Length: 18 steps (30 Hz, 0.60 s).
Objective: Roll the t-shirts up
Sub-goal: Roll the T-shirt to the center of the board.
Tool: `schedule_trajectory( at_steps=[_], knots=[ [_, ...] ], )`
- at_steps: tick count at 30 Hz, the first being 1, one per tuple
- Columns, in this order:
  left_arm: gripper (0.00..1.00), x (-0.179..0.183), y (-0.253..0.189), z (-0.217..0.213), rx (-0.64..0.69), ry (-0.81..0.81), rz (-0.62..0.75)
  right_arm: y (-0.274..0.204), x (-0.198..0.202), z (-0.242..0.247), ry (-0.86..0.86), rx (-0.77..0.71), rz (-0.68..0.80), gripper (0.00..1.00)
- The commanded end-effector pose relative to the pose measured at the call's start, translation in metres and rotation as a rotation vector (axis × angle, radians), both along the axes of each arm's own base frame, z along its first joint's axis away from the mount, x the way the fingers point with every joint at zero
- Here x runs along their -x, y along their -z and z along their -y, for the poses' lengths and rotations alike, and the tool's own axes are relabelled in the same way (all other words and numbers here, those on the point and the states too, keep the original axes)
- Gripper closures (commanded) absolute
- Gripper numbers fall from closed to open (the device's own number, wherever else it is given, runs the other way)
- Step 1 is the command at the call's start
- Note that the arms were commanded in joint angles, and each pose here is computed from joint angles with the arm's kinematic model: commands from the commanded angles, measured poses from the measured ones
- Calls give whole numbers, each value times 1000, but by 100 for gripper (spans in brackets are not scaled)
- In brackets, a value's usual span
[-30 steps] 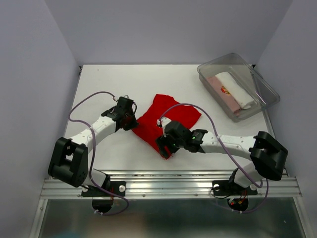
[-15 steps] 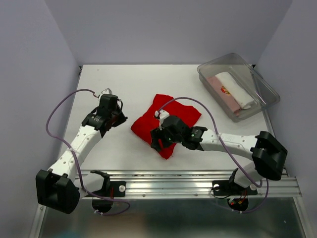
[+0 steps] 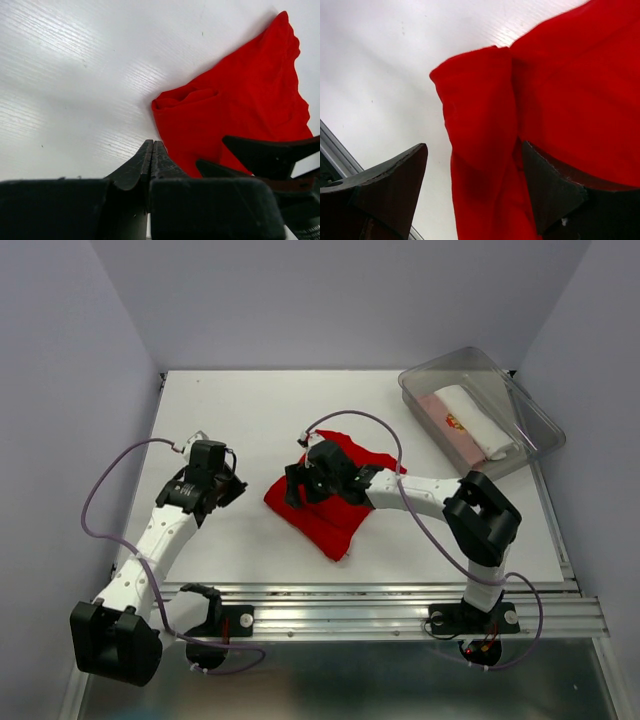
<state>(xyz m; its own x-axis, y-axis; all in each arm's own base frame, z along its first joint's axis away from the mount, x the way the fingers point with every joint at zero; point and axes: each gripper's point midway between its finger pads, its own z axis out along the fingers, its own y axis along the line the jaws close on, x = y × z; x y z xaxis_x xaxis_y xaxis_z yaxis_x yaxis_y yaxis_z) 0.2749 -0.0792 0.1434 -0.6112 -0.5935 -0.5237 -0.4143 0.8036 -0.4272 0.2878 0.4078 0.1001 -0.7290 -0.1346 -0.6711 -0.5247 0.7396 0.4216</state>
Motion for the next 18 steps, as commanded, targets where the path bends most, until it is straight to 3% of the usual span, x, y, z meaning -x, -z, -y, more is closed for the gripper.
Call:
schedule_trajectory(
  at_steps=[1,7,18],
  knots=[
    [97,1,-16,-13,-9,-64,35,-19,-6,-34,-90,-92,14,22],
    [97,3,-22,-23,-23,-109,45,-25,5,-50,-179,-168,-12,44],
    [96,4,-14,-24,-24,-104,20,-8,36,-71,-278,-138,-47,43]
  ],
)
